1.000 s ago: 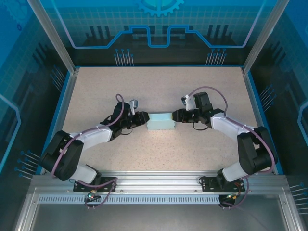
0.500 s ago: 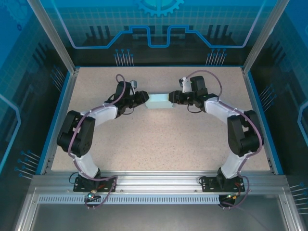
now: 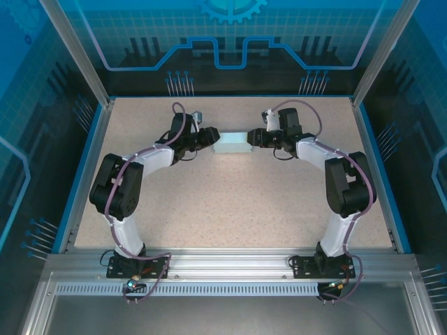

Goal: Fold the paper box

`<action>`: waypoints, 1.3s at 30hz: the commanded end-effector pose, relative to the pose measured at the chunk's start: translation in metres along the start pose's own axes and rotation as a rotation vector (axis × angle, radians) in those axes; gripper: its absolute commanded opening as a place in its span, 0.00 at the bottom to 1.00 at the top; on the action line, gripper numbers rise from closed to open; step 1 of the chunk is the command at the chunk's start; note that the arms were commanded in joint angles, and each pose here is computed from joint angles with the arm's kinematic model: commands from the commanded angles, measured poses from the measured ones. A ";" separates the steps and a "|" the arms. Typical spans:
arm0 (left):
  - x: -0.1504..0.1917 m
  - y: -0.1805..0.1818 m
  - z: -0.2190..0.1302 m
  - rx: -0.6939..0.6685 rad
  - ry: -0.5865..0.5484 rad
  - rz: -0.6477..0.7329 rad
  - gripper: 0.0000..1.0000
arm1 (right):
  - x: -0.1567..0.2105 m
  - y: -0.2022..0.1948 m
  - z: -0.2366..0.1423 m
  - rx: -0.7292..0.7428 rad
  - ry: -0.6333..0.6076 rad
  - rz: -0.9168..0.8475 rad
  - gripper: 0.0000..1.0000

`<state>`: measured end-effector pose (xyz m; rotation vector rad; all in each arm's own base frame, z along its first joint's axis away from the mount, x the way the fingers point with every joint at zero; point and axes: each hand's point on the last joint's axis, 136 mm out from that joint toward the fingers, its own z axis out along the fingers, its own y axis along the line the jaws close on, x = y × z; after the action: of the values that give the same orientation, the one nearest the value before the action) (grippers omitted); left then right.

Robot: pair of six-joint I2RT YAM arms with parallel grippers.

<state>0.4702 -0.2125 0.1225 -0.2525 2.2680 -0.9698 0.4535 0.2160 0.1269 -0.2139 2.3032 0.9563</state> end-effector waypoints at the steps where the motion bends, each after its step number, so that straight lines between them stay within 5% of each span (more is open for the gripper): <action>1: 0.034 -0.034 -0.001 0.137 0.095 0.055 0.48 | 0.010 0.027 0.002 -0.132 0.017 -0.061 0.43; 25: 0.099 -0.003 -0.002 0.112 0.194 -0.002 0.52 | 0.080 0.005 -0.006 -0.069 0.100 -0.004 0.44; 39: 0.107 0.022 -0.005 0.039 0.204 0.017 0.60 | 0.105 -0.018 -0.018 0.073 0.168 0.016 0.46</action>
<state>0.3925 -0.2356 0.0554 -0.1821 2.4300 -1.0592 0.3778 0.2002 0.0538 -0.2058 2.4863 0.9325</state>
